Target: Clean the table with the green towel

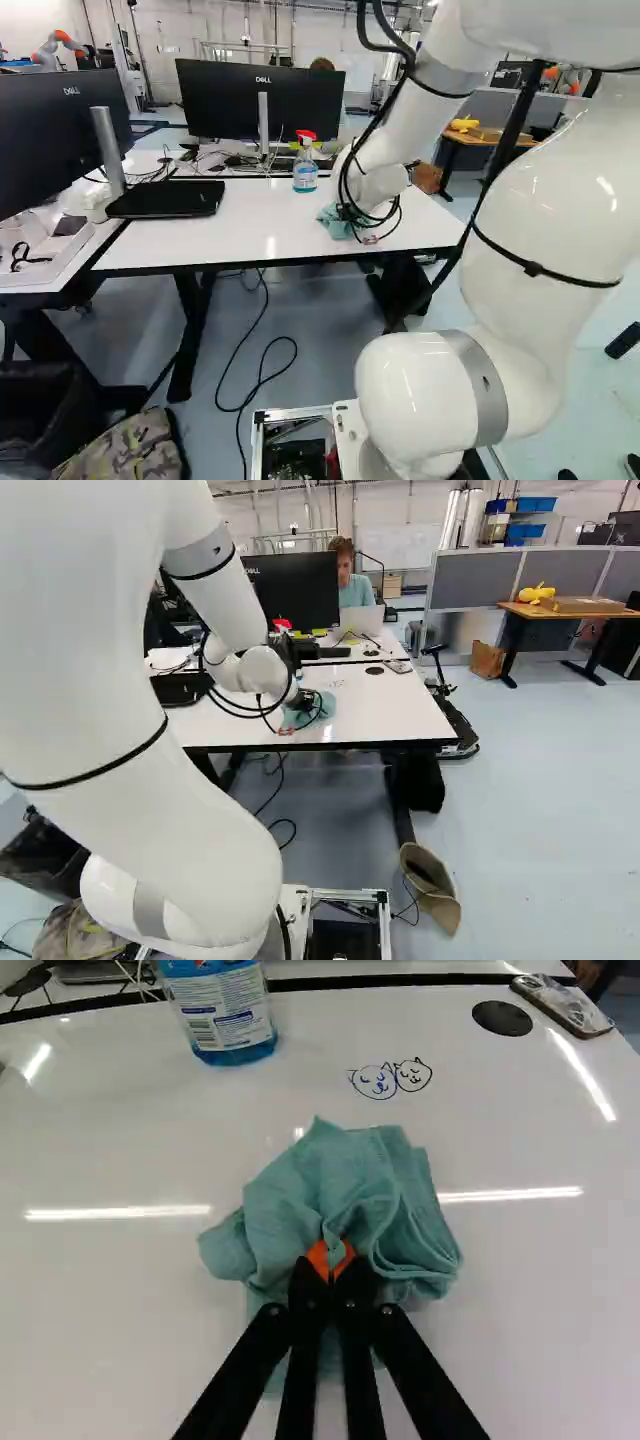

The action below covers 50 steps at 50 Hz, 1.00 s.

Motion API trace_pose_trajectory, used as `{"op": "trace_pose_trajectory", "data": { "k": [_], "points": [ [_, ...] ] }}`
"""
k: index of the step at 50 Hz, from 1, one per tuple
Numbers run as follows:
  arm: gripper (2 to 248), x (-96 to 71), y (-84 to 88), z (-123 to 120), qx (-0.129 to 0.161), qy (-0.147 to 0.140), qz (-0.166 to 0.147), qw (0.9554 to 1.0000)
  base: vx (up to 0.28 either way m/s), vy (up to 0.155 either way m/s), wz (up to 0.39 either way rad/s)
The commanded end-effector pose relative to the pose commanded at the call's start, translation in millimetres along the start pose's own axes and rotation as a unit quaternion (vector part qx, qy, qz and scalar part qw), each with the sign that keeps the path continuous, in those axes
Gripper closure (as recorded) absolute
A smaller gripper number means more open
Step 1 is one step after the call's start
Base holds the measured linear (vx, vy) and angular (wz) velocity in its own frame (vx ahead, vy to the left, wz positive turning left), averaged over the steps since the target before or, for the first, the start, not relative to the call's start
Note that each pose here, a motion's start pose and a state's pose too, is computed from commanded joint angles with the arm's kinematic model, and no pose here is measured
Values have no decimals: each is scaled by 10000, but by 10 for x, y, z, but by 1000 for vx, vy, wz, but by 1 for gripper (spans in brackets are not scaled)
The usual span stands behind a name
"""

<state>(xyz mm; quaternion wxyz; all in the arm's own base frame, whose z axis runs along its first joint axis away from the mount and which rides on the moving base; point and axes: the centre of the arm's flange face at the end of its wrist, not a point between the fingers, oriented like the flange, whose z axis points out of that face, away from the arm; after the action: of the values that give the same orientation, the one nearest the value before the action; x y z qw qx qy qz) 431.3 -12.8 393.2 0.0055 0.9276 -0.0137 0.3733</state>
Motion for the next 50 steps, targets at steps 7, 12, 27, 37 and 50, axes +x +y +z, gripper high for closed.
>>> {"op": "trace_pose_trajectory", "data": {
  "k": [7, 12, 27, 37, 50],
  "points": [
    [224, 103, 13, 99, -10, 14, 10, 10000, 0, 0, 0],
    [224, 175, 31, 171, -24, 26, 25, 10000, 0, 0, 0],
    [224, 293, 180, 289, -133, 49, 137, 9998, 0, 0, 0],
    [224, 276, 334, 272, -247, 47, 255, 9994, 0, 0, 0],
    [224, 136, 421, 134, -323, 20, 335, 9989, 0, 0, 0]
  ]
}}
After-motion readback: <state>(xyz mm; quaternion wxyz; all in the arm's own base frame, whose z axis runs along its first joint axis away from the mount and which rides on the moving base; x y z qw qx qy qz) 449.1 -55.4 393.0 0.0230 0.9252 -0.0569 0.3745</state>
